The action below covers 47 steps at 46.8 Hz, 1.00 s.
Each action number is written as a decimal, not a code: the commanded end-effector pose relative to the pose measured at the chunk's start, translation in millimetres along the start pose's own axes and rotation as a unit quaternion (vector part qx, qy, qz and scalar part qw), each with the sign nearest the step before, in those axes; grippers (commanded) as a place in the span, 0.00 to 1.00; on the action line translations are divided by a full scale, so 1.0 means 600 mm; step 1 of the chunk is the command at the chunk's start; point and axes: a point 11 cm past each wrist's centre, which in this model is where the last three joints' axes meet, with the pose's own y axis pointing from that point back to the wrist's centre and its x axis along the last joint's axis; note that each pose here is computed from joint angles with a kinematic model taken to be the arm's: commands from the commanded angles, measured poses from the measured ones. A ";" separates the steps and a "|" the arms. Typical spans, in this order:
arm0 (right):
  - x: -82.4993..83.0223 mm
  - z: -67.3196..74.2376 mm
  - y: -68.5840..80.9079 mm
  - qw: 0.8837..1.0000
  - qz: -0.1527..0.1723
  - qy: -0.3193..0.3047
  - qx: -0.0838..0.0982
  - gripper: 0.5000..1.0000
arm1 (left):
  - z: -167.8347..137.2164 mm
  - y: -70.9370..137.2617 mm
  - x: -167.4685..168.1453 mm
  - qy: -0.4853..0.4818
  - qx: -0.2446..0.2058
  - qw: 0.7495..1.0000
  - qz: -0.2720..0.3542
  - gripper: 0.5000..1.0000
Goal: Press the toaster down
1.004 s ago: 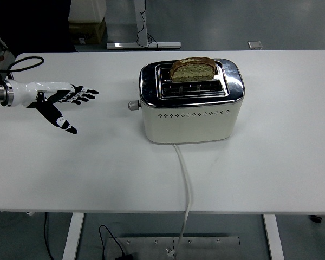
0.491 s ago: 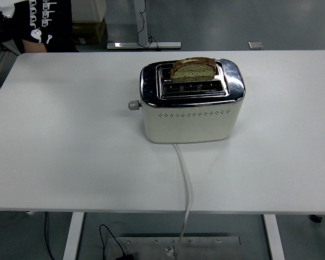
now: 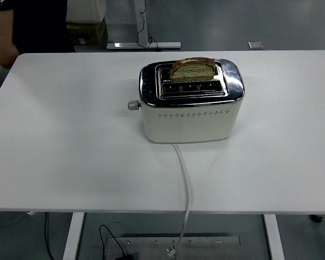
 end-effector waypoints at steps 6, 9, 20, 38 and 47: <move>0.000 0.000 0.000 1.000 0.000 0.000 0.000 1.00 | -0.012 0.017 0.034 0.052 -0.021 0.998 0.037 1.00; 0.000 0.000 0.000 1.000 0.000 0.000 0.000 1.00 | -0.022 0.025 0.048 0.067 -0.023 0.996 0.053 1.00; 0.000 0.002 0.000 1.000 0.000 -0.001 -0.001 1.00 | -0.077 0.044 0.075 0.137 -0.037 0.985 0.101 1.00; 0.000 0.000 0.000 1.000 0.000 -0.001 0.000 1.00 | -0.152 0.050 0.066 0.178 -0.017 0.977 0.116 1.00; 0.000 0.000 0.000 1.000 0.000 0.000 0.000 1.00 | -0.185 0.040 0.045 0.191 -0.020 0.975 0.110 1.00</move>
